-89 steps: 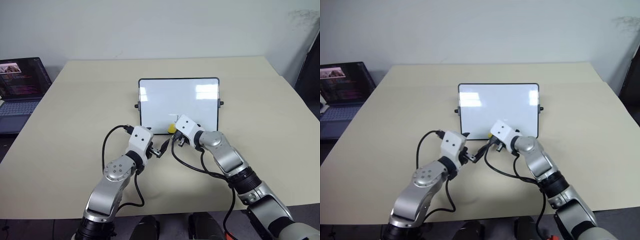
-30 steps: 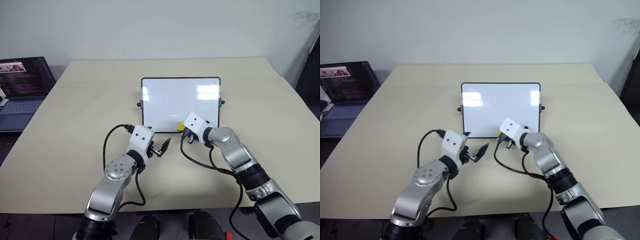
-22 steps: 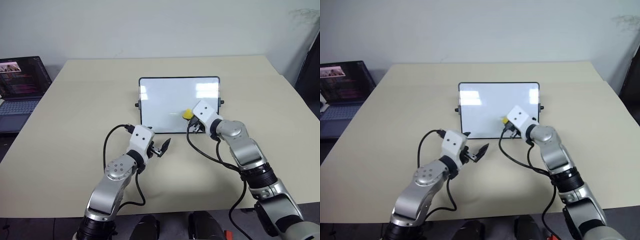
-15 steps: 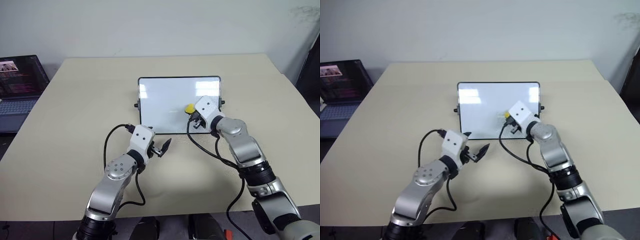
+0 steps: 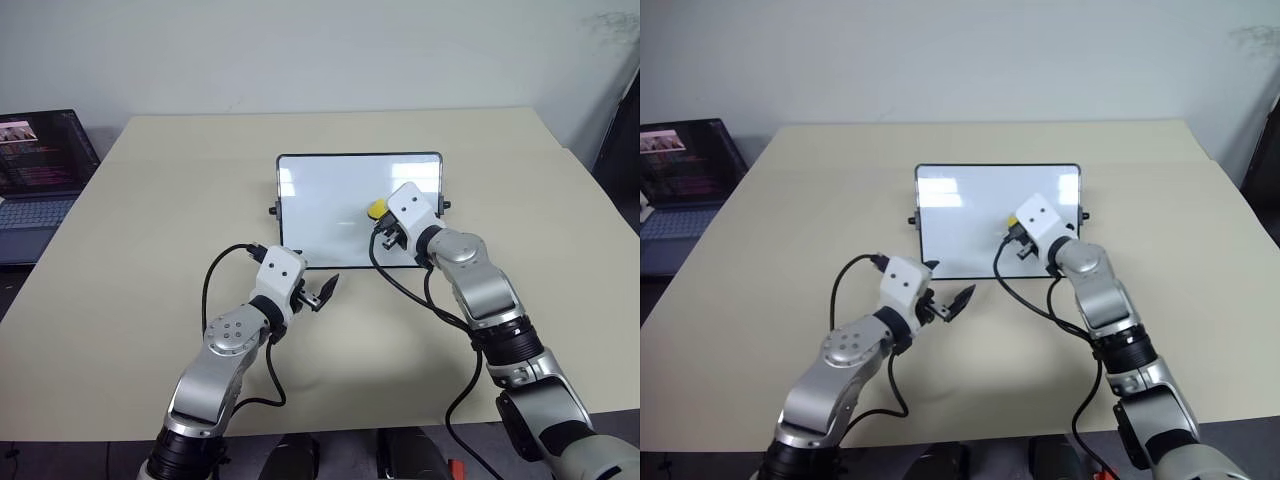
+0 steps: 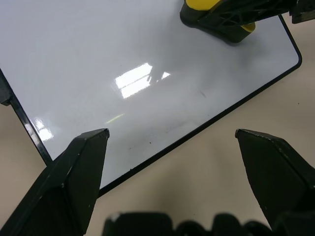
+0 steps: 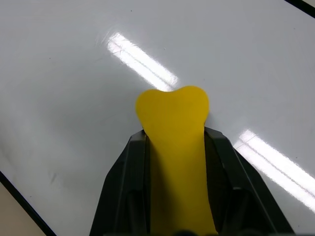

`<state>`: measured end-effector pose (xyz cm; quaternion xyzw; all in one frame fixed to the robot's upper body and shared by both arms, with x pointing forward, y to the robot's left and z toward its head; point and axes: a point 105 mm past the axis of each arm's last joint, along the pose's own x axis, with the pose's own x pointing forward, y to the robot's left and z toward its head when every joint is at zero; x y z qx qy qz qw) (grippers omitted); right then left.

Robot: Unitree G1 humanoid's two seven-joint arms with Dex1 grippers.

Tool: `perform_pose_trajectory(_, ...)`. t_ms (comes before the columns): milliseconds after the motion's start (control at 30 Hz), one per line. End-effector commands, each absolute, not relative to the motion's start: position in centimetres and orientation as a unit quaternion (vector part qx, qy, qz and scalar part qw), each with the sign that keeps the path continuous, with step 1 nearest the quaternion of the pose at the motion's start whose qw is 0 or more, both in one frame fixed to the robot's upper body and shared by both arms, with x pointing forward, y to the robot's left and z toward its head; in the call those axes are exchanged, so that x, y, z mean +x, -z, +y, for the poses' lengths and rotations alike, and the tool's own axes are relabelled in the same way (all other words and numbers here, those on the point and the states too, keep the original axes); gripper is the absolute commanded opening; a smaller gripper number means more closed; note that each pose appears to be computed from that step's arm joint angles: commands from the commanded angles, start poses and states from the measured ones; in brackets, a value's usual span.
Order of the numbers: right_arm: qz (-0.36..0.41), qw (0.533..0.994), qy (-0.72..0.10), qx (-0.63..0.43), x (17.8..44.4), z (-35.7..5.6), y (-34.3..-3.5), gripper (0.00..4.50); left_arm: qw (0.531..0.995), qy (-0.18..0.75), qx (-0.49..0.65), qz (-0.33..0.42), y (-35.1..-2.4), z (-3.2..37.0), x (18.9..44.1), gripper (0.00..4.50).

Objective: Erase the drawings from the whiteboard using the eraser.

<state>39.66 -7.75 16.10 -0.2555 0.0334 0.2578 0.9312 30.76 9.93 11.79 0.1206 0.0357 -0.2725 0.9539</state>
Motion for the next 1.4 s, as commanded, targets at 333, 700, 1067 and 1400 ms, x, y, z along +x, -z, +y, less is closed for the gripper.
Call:
perform_pose_trajectory(333,0.033,0.963,-0.152,-0.218,35.7,-14.8,-20.0,1.12,0.897,0.425,0.112,-0.049,-17.1,7.3,29.6,4.5)
perform_pose_trajectory(700,0.127,0.971,-0.072,-0.192,32.3,-19.2,-18.4,1.12,0.796,0.586,0.149,-0.033,-16.2,5.1,28.1,4.5)
perform_pose_trajectory(1067,0.235,0.967,-0.03,-0.09,30.5,-21.3,-14.3,1.12,0.725,0.638,0.251,-0.055,-14.1,4.3,27.4,4.5)
perform_pose_trajectory(1400,0.278,0.96,-0.02,-0.032,30.1,-21.2,-12.0,1.12,0.719,0.634,0.269,-0.088,-14.0,3.4,27.7,4.5)
